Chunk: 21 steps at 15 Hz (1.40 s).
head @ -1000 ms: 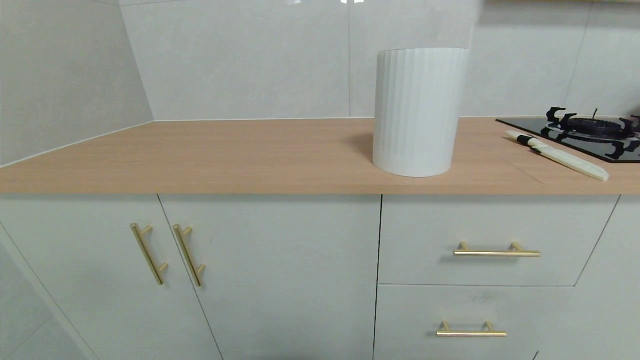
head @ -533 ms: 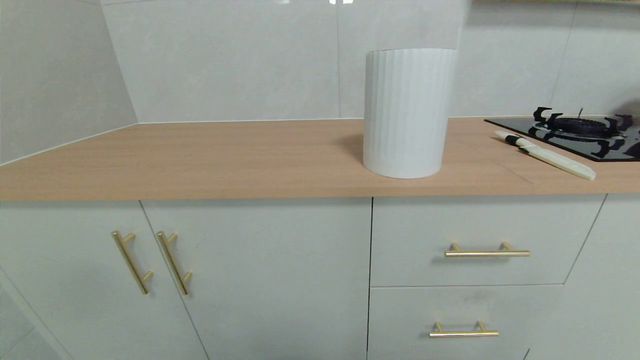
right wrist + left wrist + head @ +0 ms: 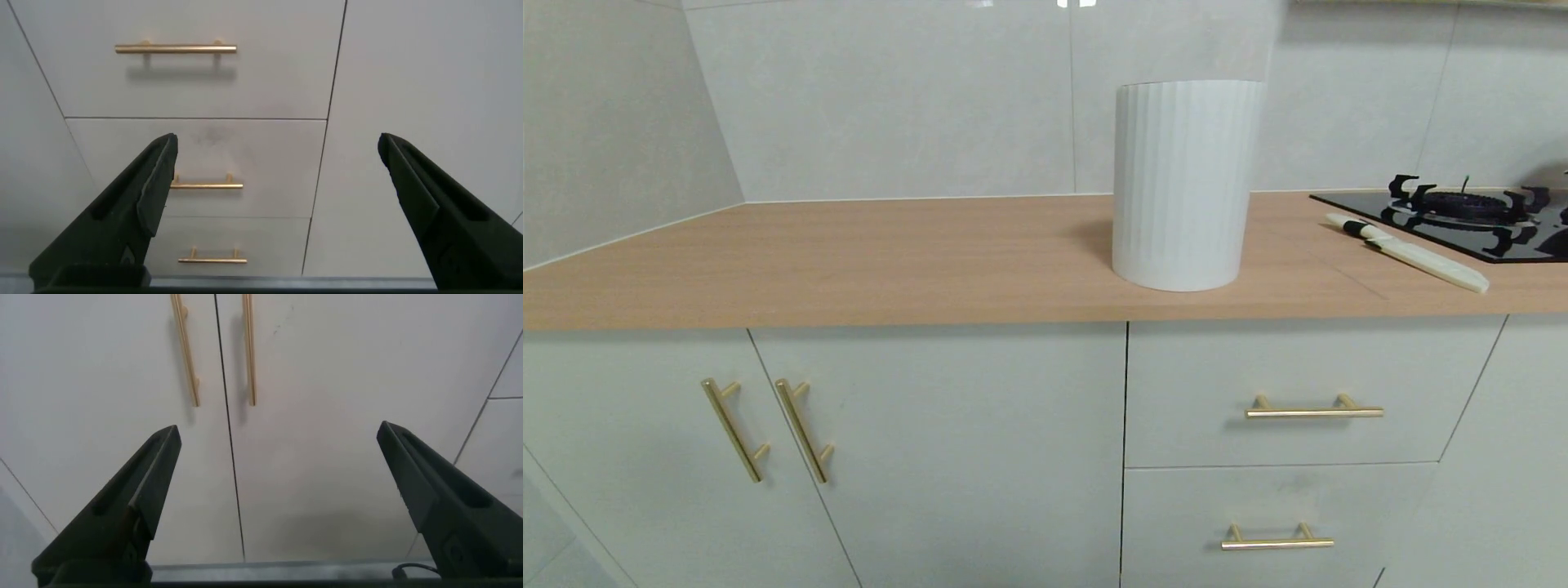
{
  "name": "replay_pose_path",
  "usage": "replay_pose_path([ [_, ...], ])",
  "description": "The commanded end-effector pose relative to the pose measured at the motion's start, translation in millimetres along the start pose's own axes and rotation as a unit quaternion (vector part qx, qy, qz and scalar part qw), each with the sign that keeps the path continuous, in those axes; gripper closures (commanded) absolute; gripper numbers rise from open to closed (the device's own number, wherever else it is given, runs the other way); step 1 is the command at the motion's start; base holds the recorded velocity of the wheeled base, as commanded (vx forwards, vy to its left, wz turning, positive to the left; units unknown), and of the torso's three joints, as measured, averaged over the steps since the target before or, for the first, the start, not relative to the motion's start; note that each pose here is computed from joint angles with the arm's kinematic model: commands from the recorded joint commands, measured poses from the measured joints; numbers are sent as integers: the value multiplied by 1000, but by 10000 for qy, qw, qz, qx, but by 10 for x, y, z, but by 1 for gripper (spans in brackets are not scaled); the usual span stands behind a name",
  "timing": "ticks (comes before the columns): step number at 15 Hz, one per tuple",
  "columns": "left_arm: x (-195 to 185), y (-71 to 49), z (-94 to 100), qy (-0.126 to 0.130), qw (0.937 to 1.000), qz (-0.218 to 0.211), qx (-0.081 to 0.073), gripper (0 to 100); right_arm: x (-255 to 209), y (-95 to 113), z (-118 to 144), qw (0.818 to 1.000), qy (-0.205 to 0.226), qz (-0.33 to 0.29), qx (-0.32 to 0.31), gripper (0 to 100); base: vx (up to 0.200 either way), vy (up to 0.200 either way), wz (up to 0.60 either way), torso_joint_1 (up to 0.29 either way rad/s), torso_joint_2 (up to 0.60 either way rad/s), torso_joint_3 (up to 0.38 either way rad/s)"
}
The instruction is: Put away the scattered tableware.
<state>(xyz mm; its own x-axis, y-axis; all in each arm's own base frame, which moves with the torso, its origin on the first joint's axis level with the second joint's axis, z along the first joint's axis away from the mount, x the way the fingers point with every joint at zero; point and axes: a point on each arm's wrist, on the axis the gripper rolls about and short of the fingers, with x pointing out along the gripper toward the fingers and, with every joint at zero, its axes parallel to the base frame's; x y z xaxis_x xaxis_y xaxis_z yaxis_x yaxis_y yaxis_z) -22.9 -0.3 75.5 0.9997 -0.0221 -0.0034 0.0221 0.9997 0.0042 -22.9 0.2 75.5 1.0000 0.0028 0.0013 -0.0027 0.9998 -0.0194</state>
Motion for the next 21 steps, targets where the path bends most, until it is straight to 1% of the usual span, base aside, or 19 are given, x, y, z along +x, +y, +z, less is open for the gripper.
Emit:
replay_pose_path([
  [1,0,0,0,-2,10000,3,2,0,1,0,0,10000,6,2,-3,0,0,-200,0,-7,-2,7],
  [8,0,0,0,-2,10000,-4,2,0,1,0,0,10000,6,2,-3,0,0,-200,0,2,4,2],
  [14,0,0,0,-2,10000,3,-6,0,1,0,0,10000,6,9,-11,0,0,0,0,0,0,0],
  [17,0,0,0,-2,10000,3,-14,0,1,0,0,10000,6,9,-11,0,200,0,0,-2,-1,5],
  [21,0,0,0,-2,10000,3,-6,0,1,0,0,10000,6,9,-11,0,0,0,0,0,0,0],
])
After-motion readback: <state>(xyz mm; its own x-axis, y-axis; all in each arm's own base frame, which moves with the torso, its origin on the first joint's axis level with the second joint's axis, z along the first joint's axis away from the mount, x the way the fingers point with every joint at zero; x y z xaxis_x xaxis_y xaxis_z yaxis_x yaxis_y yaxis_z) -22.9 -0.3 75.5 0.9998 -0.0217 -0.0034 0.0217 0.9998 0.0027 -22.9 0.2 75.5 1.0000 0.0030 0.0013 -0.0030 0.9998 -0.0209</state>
